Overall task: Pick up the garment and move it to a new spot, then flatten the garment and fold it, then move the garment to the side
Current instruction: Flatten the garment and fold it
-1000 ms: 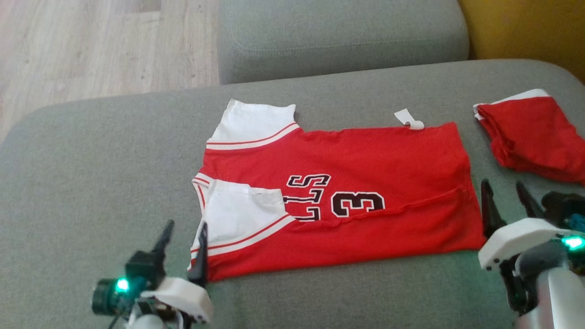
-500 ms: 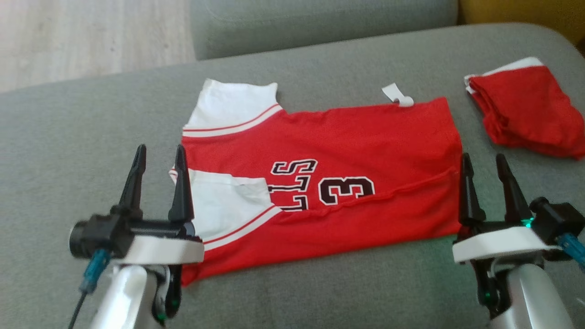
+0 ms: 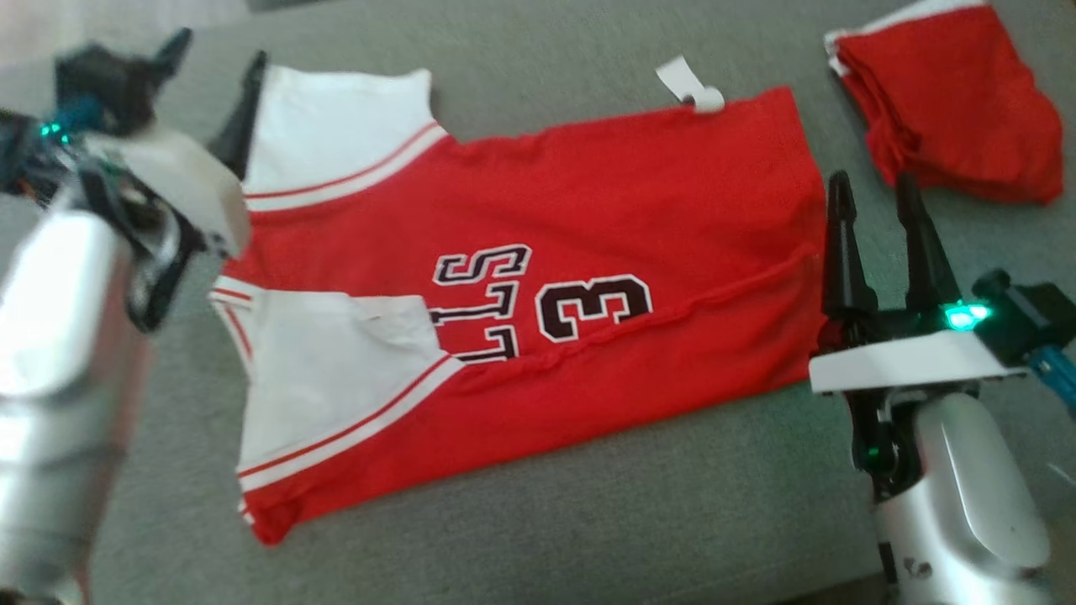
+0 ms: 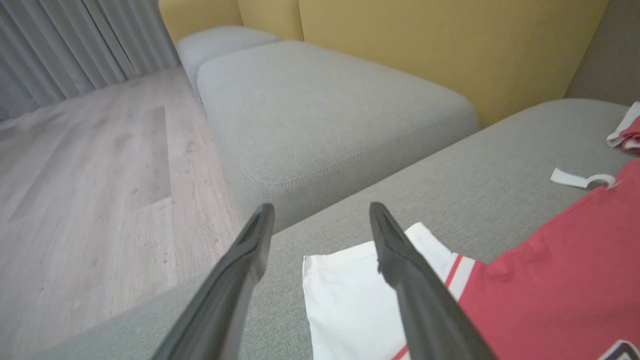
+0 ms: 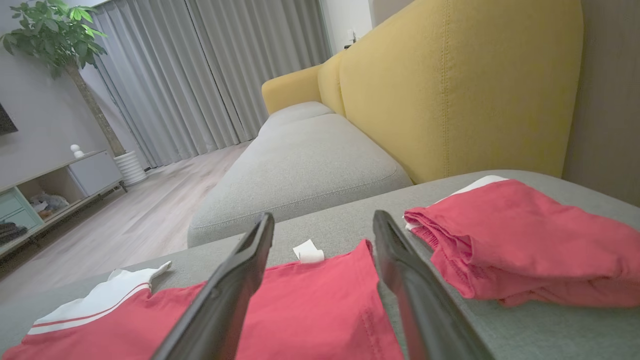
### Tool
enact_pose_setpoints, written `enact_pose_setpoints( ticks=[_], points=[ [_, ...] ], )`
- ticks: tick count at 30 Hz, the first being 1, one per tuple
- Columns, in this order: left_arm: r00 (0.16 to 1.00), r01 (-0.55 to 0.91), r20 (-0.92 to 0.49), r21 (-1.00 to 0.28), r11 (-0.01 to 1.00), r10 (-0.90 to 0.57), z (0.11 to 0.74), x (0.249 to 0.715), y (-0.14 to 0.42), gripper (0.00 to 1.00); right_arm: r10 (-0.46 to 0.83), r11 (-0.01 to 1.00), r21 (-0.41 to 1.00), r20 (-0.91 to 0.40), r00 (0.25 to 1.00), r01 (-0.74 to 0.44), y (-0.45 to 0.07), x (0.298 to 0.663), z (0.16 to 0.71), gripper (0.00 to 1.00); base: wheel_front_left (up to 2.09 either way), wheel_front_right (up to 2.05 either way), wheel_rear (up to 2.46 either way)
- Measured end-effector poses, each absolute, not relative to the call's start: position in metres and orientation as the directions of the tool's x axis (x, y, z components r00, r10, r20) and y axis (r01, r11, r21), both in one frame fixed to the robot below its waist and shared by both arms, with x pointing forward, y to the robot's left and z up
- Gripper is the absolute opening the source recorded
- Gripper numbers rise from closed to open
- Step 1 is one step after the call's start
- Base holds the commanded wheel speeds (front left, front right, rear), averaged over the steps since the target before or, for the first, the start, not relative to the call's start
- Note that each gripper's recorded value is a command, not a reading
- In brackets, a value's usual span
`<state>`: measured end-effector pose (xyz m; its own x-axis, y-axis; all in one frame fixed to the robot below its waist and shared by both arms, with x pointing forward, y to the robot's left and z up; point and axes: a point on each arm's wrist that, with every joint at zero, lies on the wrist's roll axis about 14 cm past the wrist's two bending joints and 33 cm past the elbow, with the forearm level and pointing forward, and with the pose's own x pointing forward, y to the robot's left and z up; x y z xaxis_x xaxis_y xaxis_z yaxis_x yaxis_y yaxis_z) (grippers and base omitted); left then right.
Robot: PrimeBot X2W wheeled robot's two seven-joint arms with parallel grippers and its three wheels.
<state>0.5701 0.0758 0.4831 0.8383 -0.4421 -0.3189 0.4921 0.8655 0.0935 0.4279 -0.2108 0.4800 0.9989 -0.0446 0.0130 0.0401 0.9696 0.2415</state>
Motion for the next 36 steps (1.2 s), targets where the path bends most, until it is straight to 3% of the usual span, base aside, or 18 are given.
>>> enact_pose_setpoints(
  ticks=[4,8,15,28,29,30,31,36],
  points=[
    [0.738,0.544,-0.52,0.079,0.836,-0.431,0.437,0.58,0.073,1.0,-0.059,0.966,0.252,0.002,0.998,0.056,-0.217,0.433,0.474,1.0,0.0,0.0,0.0],
    [0.685,0.547,-0.614,0.077,0.834,-0.392,0.407,0.594,0.083,1.0,-0.083,0.965,0.247,-0.011,0.997,0.083,-0.226,0.433,0.469,1.0,0.0,0.0,0.0],
    [0.628,0.489,-0.685,-0.021,0.872,-0.369,0.369,0.613,0.085,1.0,-0.115,0.964,0.237,-0.041,0.993,0.122,-0.237,0.429,0.458,1.0,0.0,0.0,0.0],
    [0.564,0.504,-0.727,-0.072,0.861,-0.391,0.352,0.619,0.069,1.0,-0.134,0.961,0.233,-0.066,0.989,0.145,-0.244,0.426,0.45,1.0,0.0,0.0,0.0],
    [0.556,0.505,-0.73,-0.083,0.859,-0.398,0.352,0.617,0.067,0.48,-0.133,0.961,0.234,-0.065,0.989,0.145,-0.243,0.426,0.45,1.0,0.0,0.0,0.0],
    [0.548,0.507,-0.732,-0.094,0.857,-0.405,0.352,0.615,0.066,0.07,-0.132,0.961,0.234,-0.065,0.989,0.144,-0.243,0.427,0.45,1.0,0.0,0.0,0.0],
    [0.541,0.513,-0.733,-0.101,0.852,-0.413,0.353,0.613,0.063,0.0,-0.133,0.962,0.233,-0.067,0.989,0.145,-0.243,0.427,0.45,1.0,0.0,0.0,0.0],
    [0.55,0.538,-0.7,-0.12,0.834,-0.455,0.365,0.602,0.055,0.0,-0.126,0.968,0.21,-0.062,0.99,0.136,-0.243,0.428,0.453,1.0,0.0,0.0,0.0]
  ],
)
